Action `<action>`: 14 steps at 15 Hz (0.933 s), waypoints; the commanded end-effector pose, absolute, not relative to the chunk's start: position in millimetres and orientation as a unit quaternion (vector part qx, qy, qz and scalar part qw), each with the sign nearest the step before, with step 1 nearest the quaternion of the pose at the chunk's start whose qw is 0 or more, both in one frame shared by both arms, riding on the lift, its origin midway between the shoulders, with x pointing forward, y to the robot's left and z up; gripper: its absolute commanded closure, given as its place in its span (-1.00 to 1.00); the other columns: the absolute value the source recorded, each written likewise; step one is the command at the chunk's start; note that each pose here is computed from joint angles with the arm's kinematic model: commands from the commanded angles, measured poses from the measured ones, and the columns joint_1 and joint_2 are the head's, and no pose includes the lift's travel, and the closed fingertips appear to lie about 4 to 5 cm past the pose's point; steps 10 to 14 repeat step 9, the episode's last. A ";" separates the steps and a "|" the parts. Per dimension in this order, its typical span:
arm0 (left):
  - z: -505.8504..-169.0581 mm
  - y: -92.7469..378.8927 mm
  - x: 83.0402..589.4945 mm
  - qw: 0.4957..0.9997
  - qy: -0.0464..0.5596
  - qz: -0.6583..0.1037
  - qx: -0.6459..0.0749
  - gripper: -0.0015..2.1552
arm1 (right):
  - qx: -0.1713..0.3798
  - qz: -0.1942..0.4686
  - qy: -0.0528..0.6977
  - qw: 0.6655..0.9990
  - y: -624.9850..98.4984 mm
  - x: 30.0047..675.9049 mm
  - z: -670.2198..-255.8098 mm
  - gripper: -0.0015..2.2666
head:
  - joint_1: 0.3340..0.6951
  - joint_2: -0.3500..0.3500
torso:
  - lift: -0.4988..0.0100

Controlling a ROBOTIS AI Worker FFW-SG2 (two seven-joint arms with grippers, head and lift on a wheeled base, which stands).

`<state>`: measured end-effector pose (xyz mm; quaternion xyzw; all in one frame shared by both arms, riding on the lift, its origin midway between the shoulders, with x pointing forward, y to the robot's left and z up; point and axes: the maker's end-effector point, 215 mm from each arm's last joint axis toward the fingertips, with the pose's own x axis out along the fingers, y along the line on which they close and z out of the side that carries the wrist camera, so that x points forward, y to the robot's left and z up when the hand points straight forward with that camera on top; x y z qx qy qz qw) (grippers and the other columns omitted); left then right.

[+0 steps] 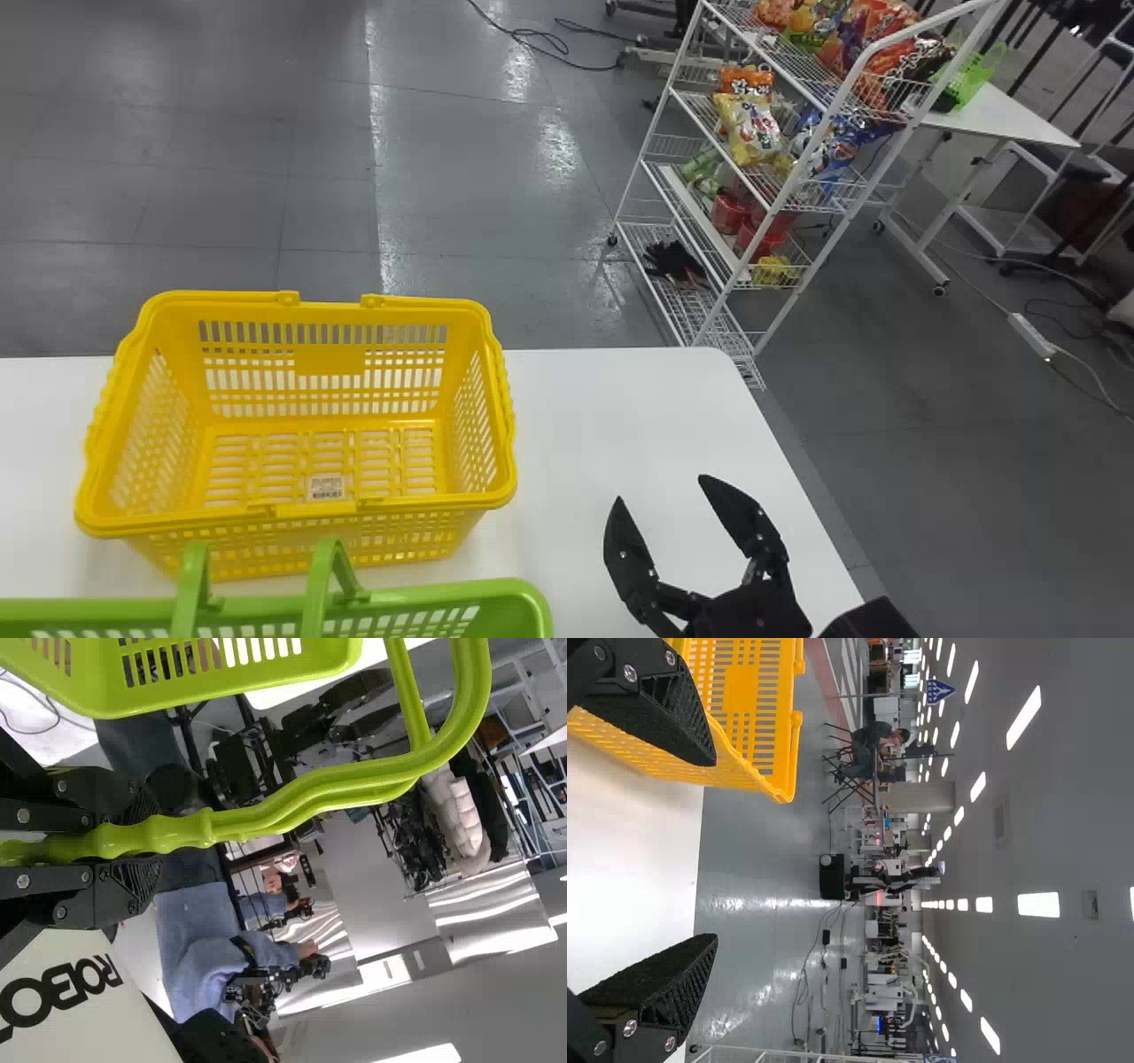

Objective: Grasp handle with right gripper to insert into left gripper then lift and swing left to center

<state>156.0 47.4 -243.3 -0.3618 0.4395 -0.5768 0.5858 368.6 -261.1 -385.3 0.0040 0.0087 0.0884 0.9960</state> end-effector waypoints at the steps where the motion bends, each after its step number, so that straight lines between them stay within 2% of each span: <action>1: -243.5 47.2 156.1 0.586 0.439 -0.577 -0.363 0.80 | 0.004 0.088 0.010 0.996 -261.8 370.7 -385.7 -0.90 | 1.00 -1.00 | 0.60; 14: -245.4 46.3 160.0 0.587 0.439 -0.575 -0.363 0.80 | 0.004 0.087 0.012 0.996 -263.4 371.3 -388.7 -0.90 | 1.00 -1.00 | 0.60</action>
